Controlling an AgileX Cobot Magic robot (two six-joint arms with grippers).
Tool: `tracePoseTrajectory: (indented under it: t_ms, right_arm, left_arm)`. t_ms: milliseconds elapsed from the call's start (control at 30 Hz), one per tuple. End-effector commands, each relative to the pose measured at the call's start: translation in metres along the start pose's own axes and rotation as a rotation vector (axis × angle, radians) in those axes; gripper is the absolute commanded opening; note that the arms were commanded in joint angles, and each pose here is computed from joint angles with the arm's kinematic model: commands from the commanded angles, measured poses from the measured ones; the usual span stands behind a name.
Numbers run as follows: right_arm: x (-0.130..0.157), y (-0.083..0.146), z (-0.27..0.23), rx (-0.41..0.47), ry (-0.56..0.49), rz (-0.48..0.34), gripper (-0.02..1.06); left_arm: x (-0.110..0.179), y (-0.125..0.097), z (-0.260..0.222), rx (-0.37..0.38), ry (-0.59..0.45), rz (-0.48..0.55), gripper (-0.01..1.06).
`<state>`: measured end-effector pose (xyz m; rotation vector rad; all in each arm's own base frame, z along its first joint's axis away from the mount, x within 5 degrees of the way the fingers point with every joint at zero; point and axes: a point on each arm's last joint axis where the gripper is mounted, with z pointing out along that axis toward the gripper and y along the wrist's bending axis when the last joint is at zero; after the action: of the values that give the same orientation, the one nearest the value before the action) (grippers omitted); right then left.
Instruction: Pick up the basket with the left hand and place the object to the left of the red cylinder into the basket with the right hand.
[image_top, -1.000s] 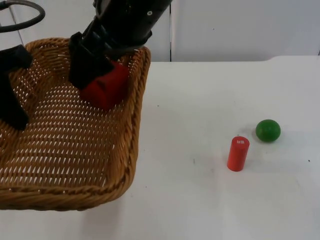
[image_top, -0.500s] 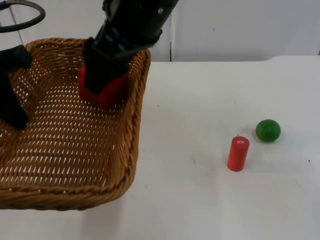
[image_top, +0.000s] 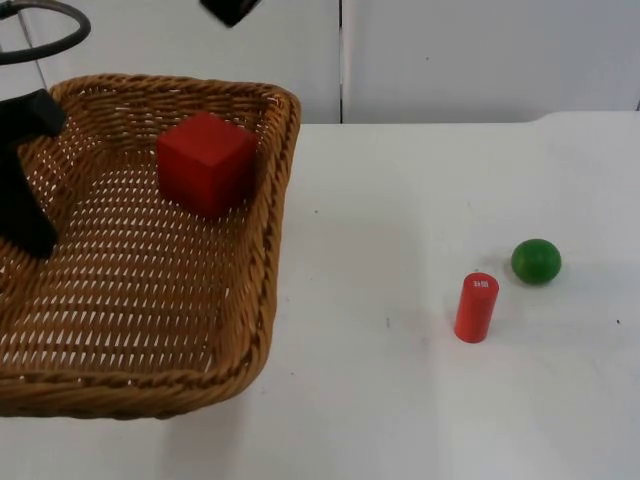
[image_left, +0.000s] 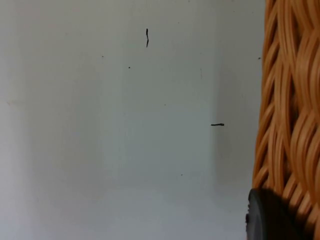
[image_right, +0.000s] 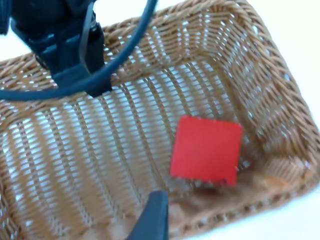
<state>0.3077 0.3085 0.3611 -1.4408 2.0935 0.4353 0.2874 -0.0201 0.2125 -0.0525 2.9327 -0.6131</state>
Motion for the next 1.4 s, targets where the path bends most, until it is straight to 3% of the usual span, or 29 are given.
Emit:
tracePoseTrajectory:
  t_ms: [0, 467, 1033, 1367]
  right_arm:
    - [0.002, -0.002, -0.018, -0.005, 0.000, 0.026, 0.82]
    - [0.059, -0.014, -0.050, 0.033, 0.006, 0.173, 0.82]
    - [0.076, 0.013, -0.109, 0.117, -0.103, 0.149, 0.82]
    - [0.081, 0.017, -0.109, 0.090, -0.066, 0.153, 0.82]
  left_arm:
    - [-0.001, -0.004, -0.004, 0.020, -0.027, -0.006, 0.00]
    - [-0.001, -0.004, -0.004, 0.018, -0.031, 0.021, 0.00]
    - [-0.004, -0.003, -0.004, 0.009, -0.059, 0.039, 0.00]
    - [-0.009, 0.004, 0.014, 0.021, -0.019, 0.029, 0.00]
